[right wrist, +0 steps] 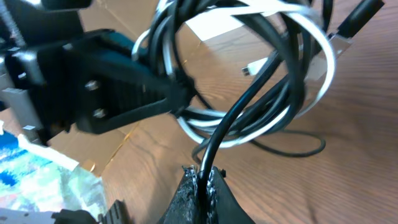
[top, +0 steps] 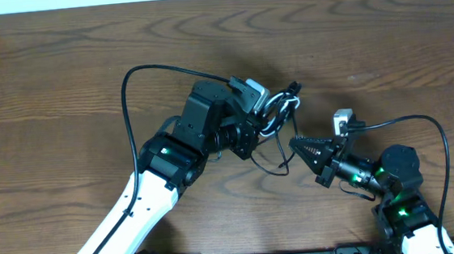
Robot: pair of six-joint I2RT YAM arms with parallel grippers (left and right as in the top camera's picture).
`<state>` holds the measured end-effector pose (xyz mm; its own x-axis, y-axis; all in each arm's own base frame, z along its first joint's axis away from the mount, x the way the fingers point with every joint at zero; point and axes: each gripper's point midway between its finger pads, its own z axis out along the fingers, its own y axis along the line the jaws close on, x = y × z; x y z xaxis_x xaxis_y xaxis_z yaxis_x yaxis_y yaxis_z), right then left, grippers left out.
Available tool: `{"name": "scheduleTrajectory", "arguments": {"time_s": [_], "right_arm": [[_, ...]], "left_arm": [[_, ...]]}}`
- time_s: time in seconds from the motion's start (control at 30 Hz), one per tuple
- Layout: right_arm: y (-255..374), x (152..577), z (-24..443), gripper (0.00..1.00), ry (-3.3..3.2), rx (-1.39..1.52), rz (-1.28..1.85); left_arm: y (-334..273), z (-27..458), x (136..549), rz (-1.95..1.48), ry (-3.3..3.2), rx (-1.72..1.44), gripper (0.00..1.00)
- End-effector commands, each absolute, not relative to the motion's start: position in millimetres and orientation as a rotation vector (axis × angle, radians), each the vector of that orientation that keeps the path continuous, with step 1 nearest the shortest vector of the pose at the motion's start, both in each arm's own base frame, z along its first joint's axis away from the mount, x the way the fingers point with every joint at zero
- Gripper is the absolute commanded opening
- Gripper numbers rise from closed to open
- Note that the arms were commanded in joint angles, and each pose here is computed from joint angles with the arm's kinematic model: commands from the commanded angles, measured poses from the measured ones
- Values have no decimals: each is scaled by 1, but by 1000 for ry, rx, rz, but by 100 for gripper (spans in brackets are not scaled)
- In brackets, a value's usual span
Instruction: Untangle cables
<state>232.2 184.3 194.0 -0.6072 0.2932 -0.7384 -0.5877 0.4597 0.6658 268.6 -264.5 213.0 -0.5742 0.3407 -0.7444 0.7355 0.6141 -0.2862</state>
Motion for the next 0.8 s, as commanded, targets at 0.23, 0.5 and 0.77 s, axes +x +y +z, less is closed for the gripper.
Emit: {"name": "scheduleTrajectory", "arguments": {"time_s": [0.23,0.5,0.77], "right_arm": [[171,249,203,1,1801,-155,1192],[171,249,225,1,1728,-114,1278],[169,243,230,1,1739,-77,1397]], "left_arm": [[-291,234,220,-1102,1986,1158,8],[-276,209,214,-963,2039,1268,7],[-262,195,228,-805,2121,1229,8]]}}
